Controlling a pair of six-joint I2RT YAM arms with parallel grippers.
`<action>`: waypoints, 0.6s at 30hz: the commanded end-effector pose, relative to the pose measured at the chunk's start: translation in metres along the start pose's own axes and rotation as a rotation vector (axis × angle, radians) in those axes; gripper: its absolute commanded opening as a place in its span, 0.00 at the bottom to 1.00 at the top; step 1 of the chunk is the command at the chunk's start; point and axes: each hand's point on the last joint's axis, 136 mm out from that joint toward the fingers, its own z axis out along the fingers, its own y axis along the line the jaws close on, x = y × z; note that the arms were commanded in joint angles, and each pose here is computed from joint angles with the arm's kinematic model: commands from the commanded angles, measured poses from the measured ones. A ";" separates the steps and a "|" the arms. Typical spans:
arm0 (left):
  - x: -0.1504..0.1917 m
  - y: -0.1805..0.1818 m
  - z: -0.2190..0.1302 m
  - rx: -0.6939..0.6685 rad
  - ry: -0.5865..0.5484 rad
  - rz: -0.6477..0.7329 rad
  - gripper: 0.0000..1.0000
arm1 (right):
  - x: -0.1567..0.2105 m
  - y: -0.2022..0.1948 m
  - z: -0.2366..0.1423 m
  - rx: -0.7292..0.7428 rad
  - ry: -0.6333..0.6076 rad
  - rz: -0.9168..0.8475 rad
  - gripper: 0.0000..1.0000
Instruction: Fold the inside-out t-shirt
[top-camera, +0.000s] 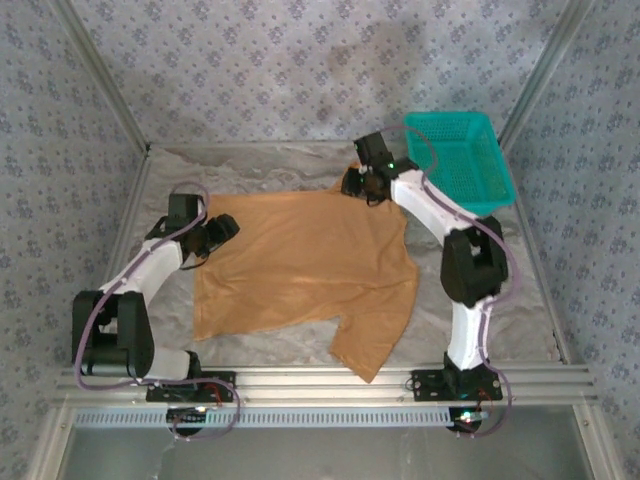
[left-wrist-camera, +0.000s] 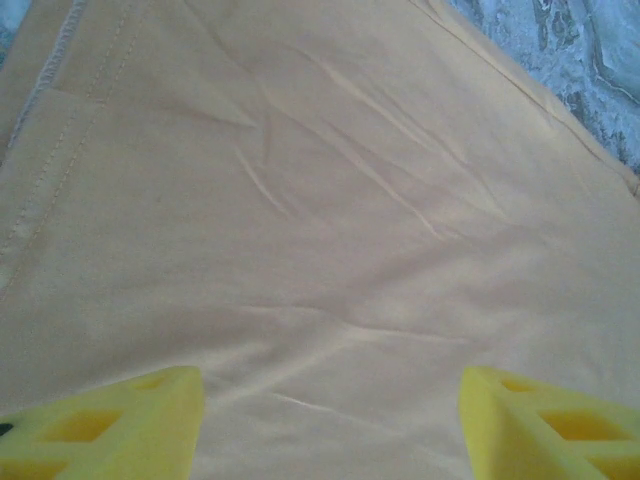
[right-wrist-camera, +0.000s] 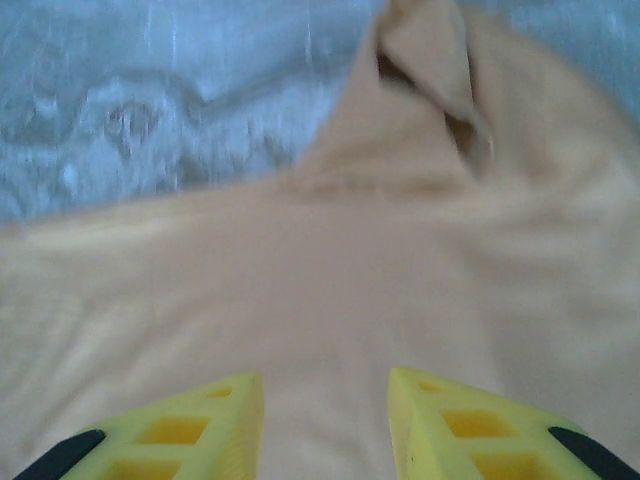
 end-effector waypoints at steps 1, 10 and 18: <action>-0.004 -0.001 0.002 0.007 -0.005 -0.001 0.67 | -0.004 -0.021 0.047 0.086 0.076 -0.067 0.38; -0.006 -0.008 0.011 0.032 0.029 0.013 0.63 | -0.019 -0.037 0.106 0.102 0.108 -0.097 0.41; -0.002 -0.007 0.016 0.036 0.048 0.005 0.61 | -0.017 -0.042 0.115 0.117 0.114 -0.116 0.51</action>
